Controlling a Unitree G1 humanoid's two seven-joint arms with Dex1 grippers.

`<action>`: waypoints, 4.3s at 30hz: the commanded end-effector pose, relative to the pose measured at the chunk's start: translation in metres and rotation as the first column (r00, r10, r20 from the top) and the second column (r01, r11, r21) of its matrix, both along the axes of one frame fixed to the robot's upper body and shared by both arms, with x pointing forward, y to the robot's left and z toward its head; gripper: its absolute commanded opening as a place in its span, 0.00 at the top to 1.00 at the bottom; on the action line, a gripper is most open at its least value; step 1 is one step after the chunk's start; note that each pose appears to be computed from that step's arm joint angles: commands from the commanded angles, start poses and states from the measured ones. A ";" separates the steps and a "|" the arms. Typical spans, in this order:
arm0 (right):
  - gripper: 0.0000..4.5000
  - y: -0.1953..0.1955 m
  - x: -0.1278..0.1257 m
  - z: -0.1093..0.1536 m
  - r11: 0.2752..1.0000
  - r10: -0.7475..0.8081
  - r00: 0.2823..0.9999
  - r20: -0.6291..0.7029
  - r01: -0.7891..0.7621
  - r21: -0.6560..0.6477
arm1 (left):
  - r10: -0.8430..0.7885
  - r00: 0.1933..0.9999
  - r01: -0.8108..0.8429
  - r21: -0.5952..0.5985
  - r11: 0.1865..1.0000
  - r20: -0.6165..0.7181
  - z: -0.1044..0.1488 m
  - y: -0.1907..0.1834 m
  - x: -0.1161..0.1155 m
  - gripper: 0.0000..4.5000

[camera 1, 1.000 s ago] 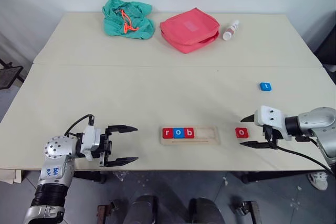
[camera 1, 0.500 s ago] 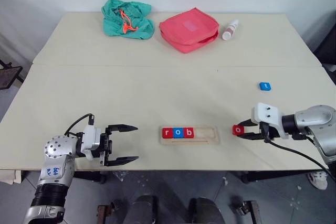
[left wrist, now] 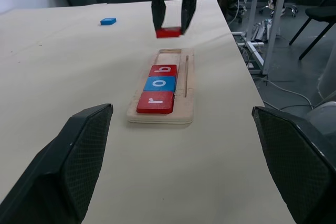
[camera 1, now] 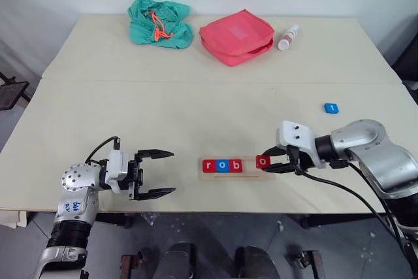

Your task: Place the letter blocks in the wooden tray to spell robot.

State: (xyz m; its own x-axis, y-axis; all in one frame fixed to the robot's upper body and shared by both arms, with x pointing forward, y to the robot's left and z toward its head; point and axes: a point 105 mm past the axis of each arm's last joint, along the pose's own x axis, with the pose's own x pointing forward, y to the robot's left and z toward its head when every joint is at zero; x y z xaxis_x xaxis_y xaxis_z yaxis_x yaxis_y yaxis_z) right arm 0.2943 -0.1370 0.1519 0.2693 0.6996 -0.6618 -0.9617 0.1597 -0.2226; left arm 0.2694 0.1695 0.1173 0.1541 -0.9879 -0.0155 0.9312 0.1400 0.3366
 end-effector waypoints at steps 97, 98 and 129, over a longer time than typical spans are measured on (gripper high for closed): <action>0.01 -0.191 0.130 0.001 0.180 -0.980 0.200 0.026 0.813 0.554 | -0.010 0.999 0.010 0.012 1.000 0.032 0.006 0.002 0.003 0.00; 0.01 -0.189 0.132 -0.001 0.183 -0.978 0.206 0.022 0.814 0.551 | -0.007 0.999 0.006 0.011 1.000 0.032 0.006 0.002 0.003 0.00; 0.65 -0.171 0.143 -0.025 0.132 -0.974 0.207 -0.094 0.851 0.508 | 0.028 0.999 -0.028 0.002 1.000 0.040 0.007 0.001 0.003 0.00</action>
